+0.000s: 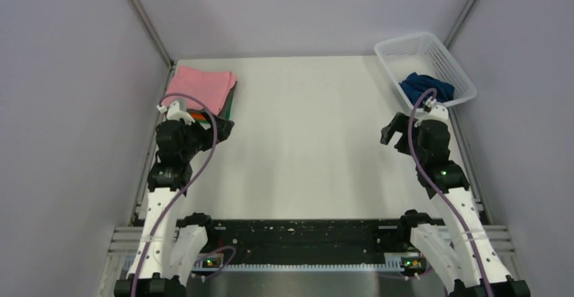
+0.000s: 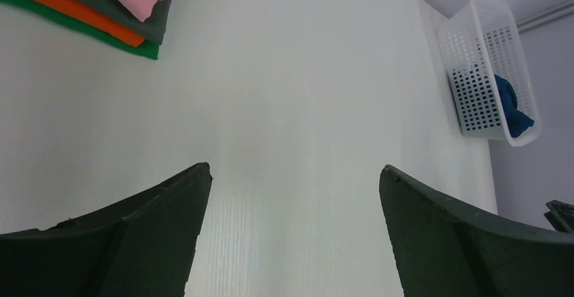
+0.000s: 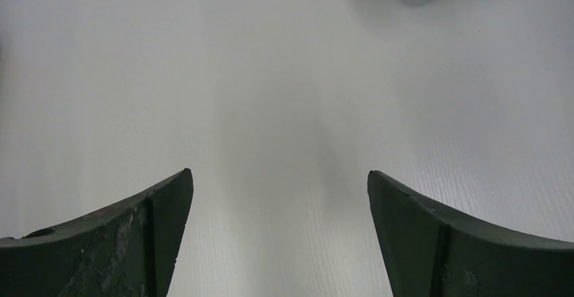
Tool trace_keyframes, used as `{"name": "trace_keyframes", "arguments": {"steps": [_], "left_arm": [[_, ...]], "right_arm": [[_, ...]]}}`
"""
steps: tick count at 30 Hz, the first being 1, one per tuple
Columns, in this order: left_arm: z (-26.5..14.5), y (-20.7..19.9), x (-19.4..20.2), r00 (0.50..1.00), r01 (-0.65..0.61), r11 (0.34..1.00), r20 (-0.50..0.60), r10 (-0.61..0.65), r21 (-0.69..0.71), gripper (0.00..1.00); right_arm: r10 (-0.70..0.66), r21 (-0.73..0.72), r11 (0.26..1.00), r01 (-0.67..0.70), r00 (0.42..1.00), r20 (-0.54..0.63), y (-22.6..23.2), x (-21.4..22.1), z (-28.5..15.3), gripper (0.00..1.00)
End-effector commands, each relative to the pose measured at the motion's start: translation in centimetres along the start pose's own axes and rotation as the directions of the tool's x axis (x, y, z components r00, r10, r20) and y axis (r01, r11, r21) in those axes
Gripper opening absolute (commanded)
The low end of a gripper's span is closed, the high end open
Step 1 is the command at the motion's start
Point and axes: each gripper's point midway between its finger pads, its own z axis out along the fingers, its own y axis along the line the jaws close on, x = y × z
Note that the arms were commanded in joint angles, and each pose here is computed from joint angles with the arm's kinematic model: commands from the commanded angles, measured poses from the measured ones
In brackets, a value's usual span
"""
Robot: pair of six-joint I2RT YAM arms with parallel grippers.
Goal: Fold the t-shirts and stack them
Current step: Grab crumpled tshirt from bin with the right arm
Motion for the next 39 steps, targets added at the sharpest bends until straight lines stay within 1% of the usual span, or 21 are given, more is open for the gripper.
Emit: {"name": "trace_keyframes", "arguments": {"steps": [1,5,8,12,16,18,19,21,22,24,27,28,29,31,33,36,39], "left_arm": [[-0.2,-1.5,-1.0,0.999,-0.022,0.997,0.04,0.019,0.068,0.99],[0.0,-1.9,-0.7,1.0,-0.027,0.995,0.016,0.025,0.095,0.99],[0.2,-2.0,-0.5,1.0,-0.029,0.994,0.008,0.028,0.106,0.99],[0.8,-1.2,-0.4,1.0,-0.029,0.997,0.005,0.029,0.073,0.99],[1.3,-0.6,-0.2,1.0,-0.015,0.999,-0.004,0.016,0.046,0.99],[1.7,-0.4,0.0,1.0,-0.002,0.999,-0.006,0.003,0.051,0.99],[1.9,-0.4,0.2,1.0,0.002,0.999,-0.014,-0.001,0.052,0.99],[2.2,-0.1,0.4,1.0,0.0,0.999,-0.03,0.002,0.04,0.99],[2.3,0.1,0.4,0.999,-0.003,1.0,-0.037,0.004,0.028,0.99],[2.5,0.7,0.4,0.999,-0.003,1.0,-0.041,0.003,-0.005,0.99],[2.7,0.8,0.6,0.999,-0.003,1.0,-0.045,0.003,-0.006,0.99],[2.8,0.8,0.7,0.999,-0.003,1.0,-0.05,0.003,-0.004,0.99],[2.9,0.8,0.7,0.999,-0.003,1.0,-0.051,0.003,-0.004,0.99],[3.1,1.0,0.8,0.998,-0.004,1.0,-0.058,0.003,-0.013,0.99],[3.2,1.3,0.9,0.998,-0.003,1.0,-0.06,0.002,-0.026,0.99],[3.4,1.6,1.0,0.998,-0.002,0.999,-0.065,-0.001,-0.042,0.99],[3.5,1.7,1.1,0.998,-0.001,0.999,-0.069,-0.002,-0.047,0.99]], "right_arm": [[0.076,-0.008,0.997,-0.076,0.992,0.105,0.8,-3.3,-0.1,0.99],[0.117,-0.081,0.991,-0.106,0.981,0.153,2.4,-5.0,0.8,0.99],[0.125,-0.072,0.991,-0.113,0.974,0.19,2.8,-6.9,2.3,0.99],[0.135,0.004,0.99,-0.14,0.963,0.233,2.6,-9.8,6.1,0.99],[0.128,0.054,0.988,-0.142,0.97,0.206,2.5,-13.3,10.6,0.99],[0.115,0.108,0.985,-0.137,0.975,0.189,1.4,-15.1,13.0,0.99],[0.106,0.135,0.983,-0.128,0.982,0.159,0.8,-15.3,14.5,0.99],[0.112,0.223,0.966,-0.134,0.988,0.11,-2.0,-16.3,16.8,0.99],[0.113,0.268,0.955,-0.126,0.992,0.063,-3.4,-15.6,18.5,0.99],[0.104,0.338,0.935,-0.106,0.994,0.025,-5.7,-15.6,20.0,0.99],[0.081,0.42,0.906,-0.048,0.995,-0.06,-9.0,-14.9,22.1,0.97],[0.075,0.429,0.903,-0.036,0.994,-0.074,-9.4,-15.4,22.7,0.97],[0.073,0.445,0.895,-0.008,0.989,-0.13,-10.1,-14.2,23.4,0.96],[0.064,0.458,0.888,0.037,0.977,-0.203,-10.6,-13.6,24.3,0.96],[0.071,0.502,0.861,0.084,0.957,-0.28,-11.9,-11.9,24.8,0.97],[0.091,0.556,0.82,0.132,0.931,-0.354,-13.6,-9.7,25.1,0.99],[0.115,0.551,0.821,0.147,0.904,-0.412,-14.2,-6.9,26.5,0.99]]}}
